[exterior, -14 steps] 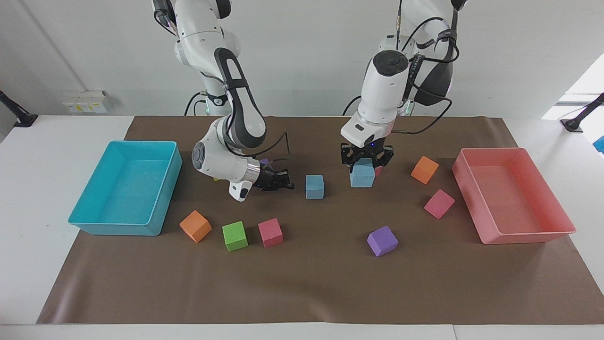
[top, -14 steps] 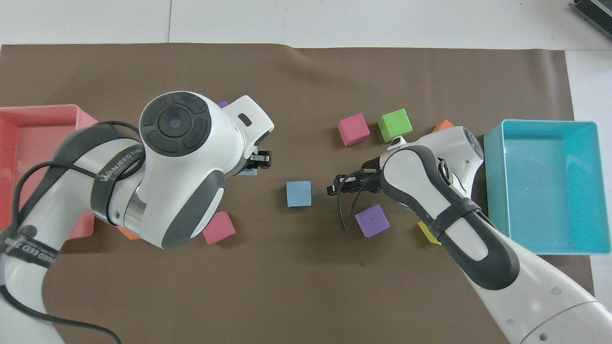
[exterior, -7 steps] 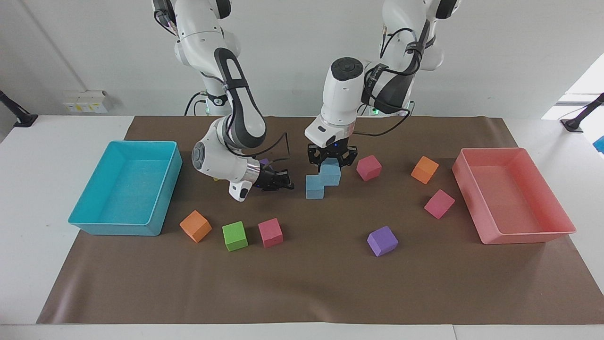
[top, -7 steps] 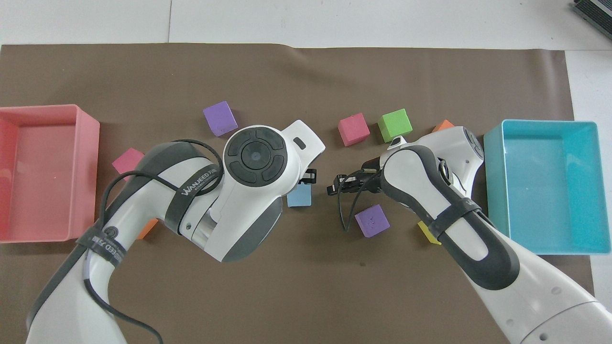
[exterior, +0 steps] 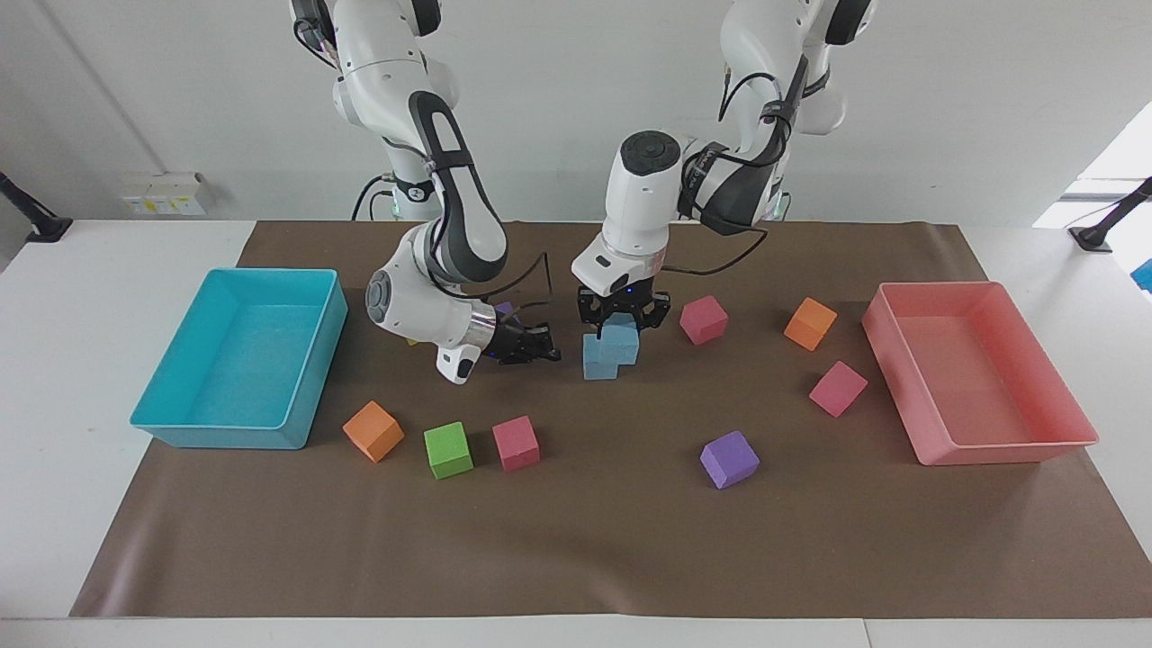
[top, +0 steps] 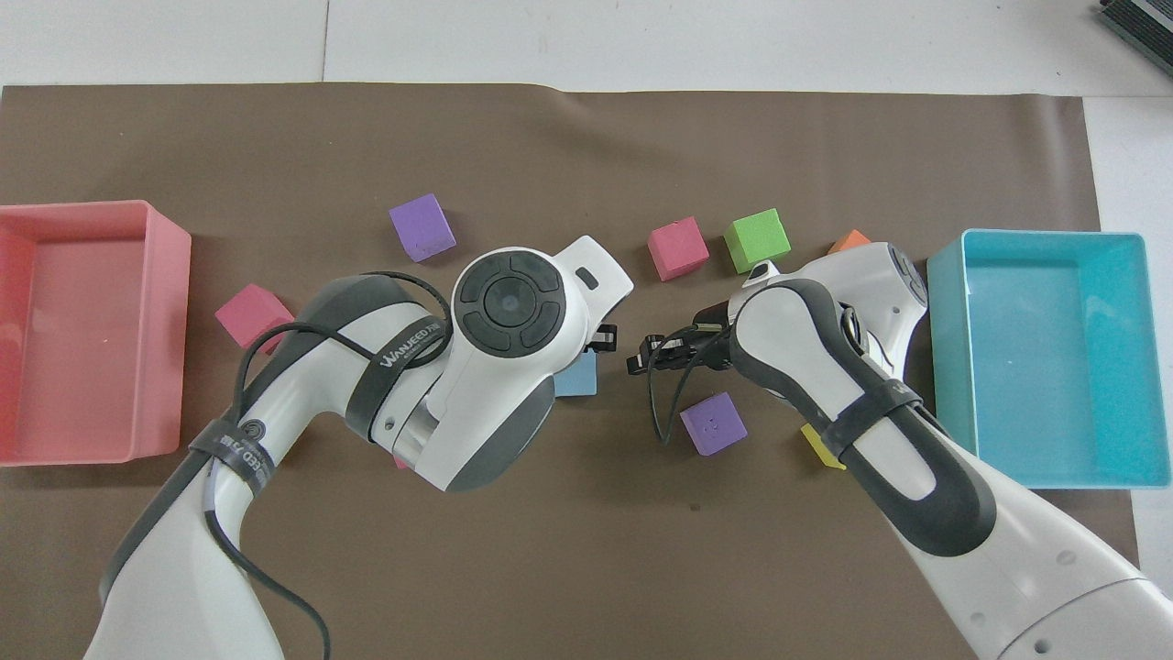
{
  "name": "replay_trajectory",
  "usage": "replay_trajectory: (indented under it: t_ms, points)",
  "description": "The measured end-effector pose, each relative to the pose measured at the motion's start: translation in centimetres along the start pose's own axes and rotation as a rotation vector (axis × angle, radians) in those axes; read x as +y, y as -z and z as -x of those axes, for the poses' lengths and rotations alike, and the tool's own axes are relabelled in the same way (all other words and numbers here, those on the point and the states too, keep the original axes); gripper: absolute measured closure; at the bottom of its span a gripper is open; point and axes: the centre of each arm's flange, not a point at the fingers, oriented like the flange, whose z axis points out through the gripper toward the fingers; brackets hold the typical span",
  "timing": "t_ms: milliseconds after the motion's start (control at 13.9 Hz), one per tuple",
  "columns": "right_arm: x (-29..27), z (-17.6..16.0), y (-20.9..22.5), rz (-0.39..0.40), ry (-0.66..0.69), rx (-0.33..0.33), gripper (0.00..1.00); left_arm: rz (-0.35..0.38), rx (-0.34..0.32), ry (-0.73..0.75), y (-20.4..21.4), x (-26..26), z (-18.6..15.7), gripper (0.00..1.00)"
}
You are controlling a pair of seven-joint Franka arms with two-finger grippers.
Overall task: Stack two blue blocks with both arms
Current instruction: 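Carry the blue cube with the left gripper over the center blue cube, then lower the held blue cube onto the center blue cube with the left gripper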
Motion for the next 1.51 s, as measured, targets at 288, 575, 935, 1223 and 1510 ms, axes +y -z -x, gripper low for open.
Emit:
replay_trajectory:
  t_ms: [288, 575, 935, 1223, 1510]
  points:
    - [0.0, 0.0, 0.0, 0.0, 0.0, 0.0, 0.99, -0.009, -0.02, -0.01, -1.7, 0.3, 0.8, 0.42]
    - [0.0, 0.0, 0.0, 0.0, 0.0, 0.0, 0.99, 0.008, -0.037, 0.029, -2.4, 0.6, 1.5, 0.42]
    - [0.0, 0.0, 0.0, 0.0, 0.0, 0.0, 0.99, 0.031, -0.023, 0.039, -2.8, 0.8, 2.0, 0.42]
    - [0.0, 0.0, 0.0, 0.0, 0.0, 0.0, 0.99, 0.032, -0.024, 0.028, -2.8, 1.3, 2.4, 0.42]
    - [0.0, 0.0, 0.0, 0.0, 0.0, 0.0, 0.99, 0.027, -0.033, 0.018, -3.2, 1.7, 3.0, 0.42]
